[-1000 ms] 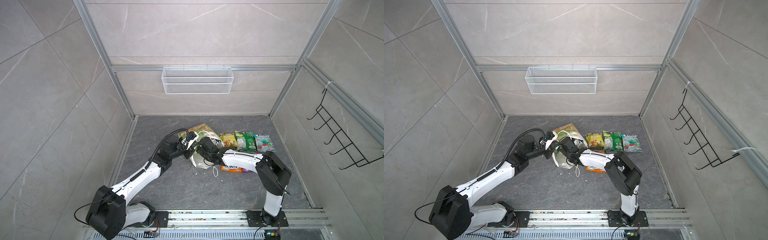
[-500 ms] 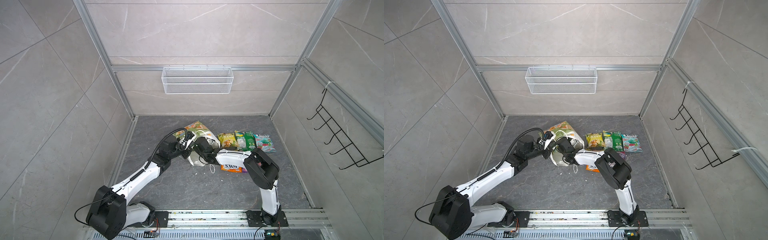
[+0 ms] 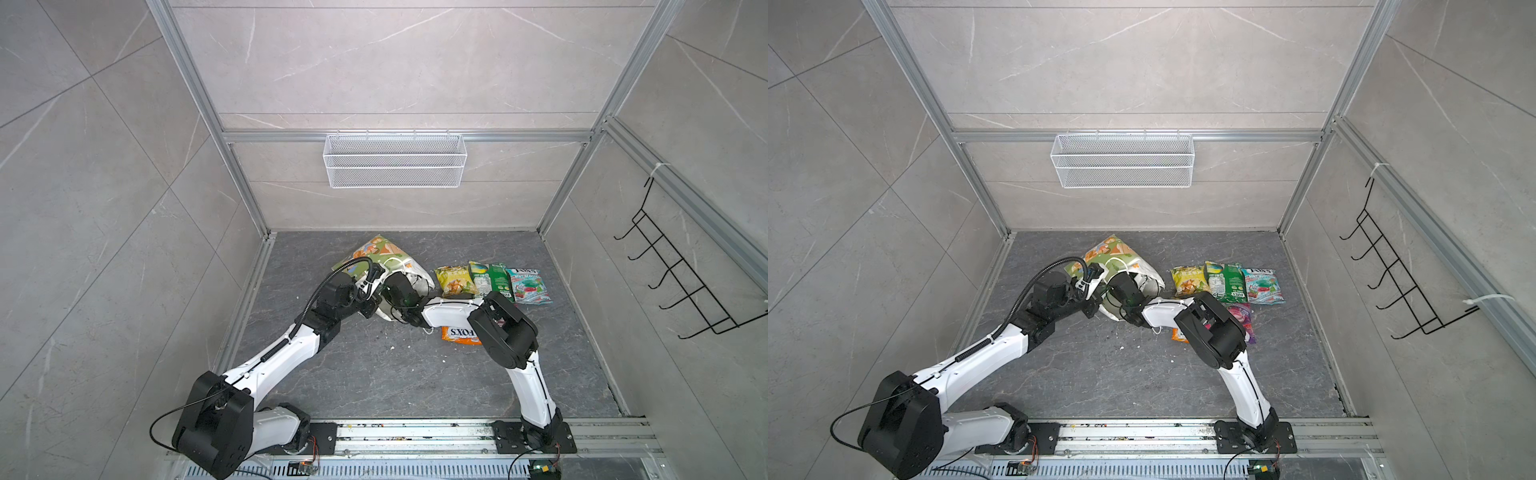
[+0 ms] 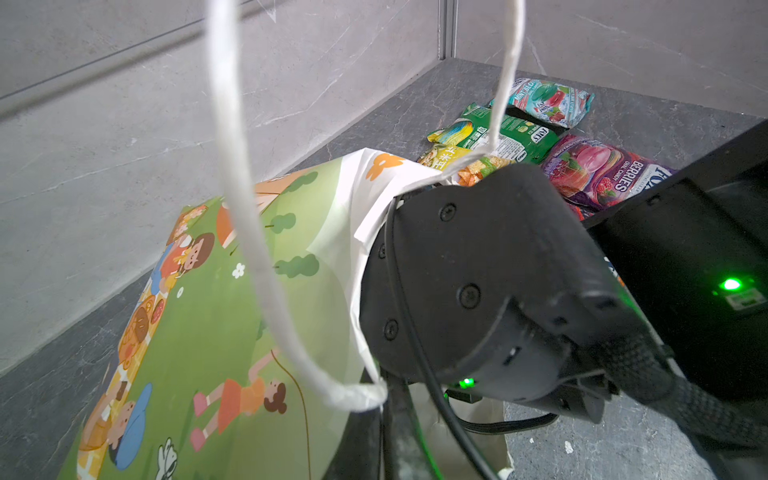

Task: Take the snacks out of the paper bag
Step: 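Grasp the green spring tea pack inside the bag with the right gripper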

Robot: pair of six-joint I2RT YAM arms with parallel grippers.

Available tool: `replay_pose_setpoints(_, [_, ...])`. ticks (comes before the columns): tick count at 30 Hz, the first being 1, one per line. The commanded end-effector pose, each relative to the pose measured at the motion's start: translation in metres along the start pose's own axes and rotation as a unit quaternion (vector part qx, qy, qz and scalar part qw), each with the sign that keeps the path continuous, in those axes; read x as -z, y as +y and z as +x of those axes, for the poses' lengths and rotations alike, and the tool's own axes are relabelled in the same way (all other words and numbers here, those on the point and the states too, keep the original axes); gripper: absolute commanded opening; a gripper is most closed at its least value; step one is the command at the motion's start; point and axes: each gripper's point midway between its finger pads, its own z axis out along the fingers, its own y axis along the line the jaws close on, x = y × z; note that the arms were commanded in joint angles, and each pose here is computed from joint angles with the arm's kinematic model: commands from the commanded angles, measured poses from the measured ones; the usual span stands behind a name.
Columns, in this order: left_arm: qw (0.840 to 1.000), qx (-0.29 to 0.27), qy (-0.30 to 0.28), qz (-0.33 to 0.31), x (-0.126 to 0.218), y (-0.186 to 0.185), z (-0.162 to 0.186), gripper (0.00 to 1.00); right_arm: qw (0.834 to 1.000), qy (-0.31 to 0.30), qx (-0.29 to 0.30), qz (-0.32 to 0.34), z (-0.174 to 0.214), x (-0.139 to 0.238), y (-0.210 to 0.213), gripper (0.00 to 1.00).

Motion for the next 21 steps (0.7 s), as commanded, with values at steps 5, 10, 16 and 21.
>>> replay_pose_setpoints(5, [0.997,-0.018,-0.071,0.006,0.000,-0.008,-0.044,0.00,0.998,0.005,0.055,-0.012,-0.008,0.036,-0.001,0.00])
replay_pose_setpoints(10, [0.998,-0.011,-0.061,-0.017,-0.006,0.002,-0.041,0.00,0.999,0.004,0.050,-0.018,-0.017,0.062,-0.006,0.00])
replay_pose_setpoints(16, [0.998,-0.007,-0.052,-0.024,-0.012,0.006,-0.037,0.00,0.998,0.000,0.051,-0.030,-0.029,0.092,-0.006,0.00])
replay_pose_setpoints(21, [0.998,0.000,-0.039,-0.039,-0.017,0.013,-0.036,0.00,0.997,0.005,0.064,-0.046,-0.038,0.119,0.004,0.00])
